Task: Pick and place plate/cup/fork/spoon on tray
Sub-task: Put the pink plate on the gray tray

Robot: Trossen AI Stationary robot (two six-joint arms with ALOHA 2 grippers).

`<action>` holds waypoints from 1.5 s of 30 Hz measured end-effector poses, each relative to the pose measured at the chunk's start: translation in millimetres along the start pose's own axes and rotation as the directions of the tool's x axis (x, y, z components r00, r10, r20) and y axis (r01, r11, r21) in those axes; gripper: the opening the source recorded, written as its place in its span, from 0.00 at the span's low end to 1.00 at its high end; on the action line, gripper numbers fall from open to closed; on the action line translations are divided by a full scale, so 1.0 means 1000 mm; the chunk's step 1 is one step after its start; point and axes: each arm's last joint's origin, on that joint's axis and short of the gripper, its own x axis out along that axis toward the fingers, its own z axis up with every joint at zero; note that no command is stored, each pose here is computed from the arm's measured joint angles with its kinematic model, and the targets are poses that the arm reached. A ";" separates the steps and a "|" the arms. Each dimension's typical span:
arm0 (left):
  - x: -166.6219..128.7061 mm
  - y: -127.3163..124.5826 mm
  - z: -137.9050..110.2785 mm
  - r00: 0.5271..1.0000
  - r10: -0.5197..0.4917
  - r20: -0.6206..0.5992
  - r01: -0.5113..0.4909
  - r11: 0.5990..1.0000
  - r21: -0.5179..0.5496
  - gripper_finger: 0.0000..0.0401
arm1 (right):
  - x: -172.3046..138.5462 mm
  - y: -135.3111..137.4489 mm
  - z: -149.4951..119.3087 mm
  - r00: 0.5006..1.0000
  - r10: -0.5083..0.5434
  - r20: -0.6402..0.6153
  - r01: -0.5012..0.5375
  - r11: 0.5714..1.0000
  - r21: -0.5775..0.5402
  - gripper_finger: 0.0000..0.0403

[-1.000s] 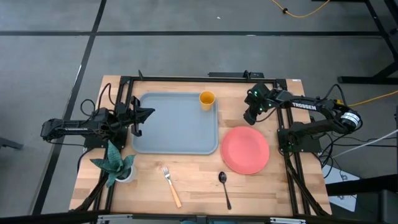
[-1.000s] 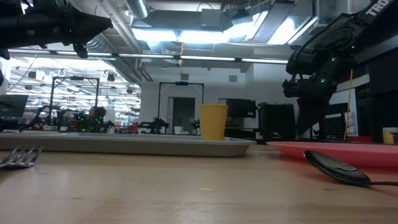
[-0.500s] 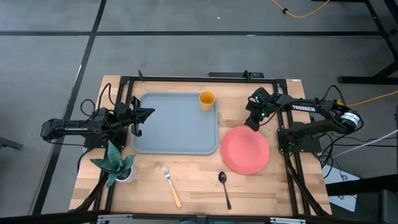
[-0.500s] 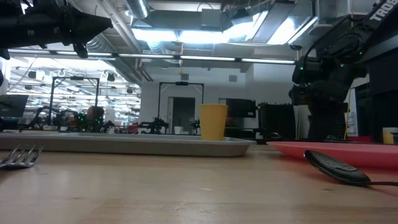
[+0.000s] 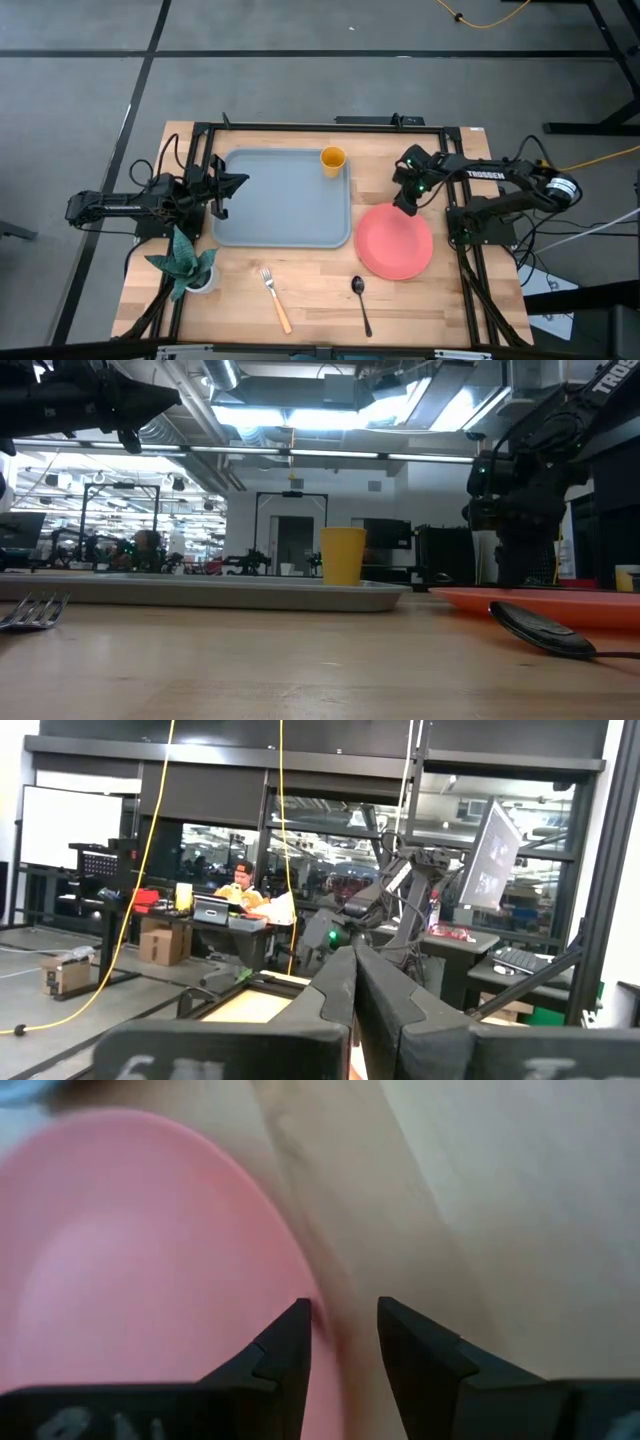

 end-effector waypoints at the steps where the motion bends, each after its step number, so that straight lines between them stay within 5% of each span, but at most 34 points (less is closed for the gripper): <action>1: 0.000 0.000 0.000 1.000 0.001 0.000 -0.001 1.000 0.000 0.00 | 0.001 0.000 0.000 1.000 -0.005 -0.007 0.005 1.000 -0.001 0.30; 14: 0.000 0.000 0.000 1.000 0.000 0.000 0.000 1.000 0.000 0.00 | 0.020 0.008 -0.001 0.991 0.097 -0.087 -0.099 0.995 -0.017 0.30; 19: 0.000 0.000 0.000 1.000 0.000 -0.001 0.000 1.000 0.000 0.00 | 0.021 0.008 0.001 0.991 0.109 -0.076 -0.105 0.992 0.066 0.21; 23: 0.000 0.000 0.000 1.000 0.001 -0.001 -0.001 1.000 0.000 0.00 | 0.022 0.013 -0.004 0.961 0.260 -0.094 -0.250 0.962 0.110 0.05; 27: 0.000 0.000 0.000 1.000 0.000 -0.001 0.000 1.000 0.000 0.00 | 0.018 0.017 0.000 0.914 0.400 -0.073 -0.381 0.905 0.192 0.02; 30: 0.000 0.000 0.000 1.000 0.001 0.000 -0.001 1.000 0.001 0.00 | 0.009 0.021 0.008 0.906 0.416 -0.079 -0.393 0.895 0.211 0.01; 37: 0.000 0.000 0.000 1.000 0.000 -0.001 0.000 1.000 0.000 0.00 | -0.031 0.033 0.040 0.959 0.255 -0.127 -0.231 0.957 0.176 0.01; 45: 0.000 0.000 0.000 1.000 0.001 0.000 -0.001 1.000 0.000 0.00 | -0.070 0.060 0.086 0.930 0.365 0.053 -0.368 0.928 0.058 0.00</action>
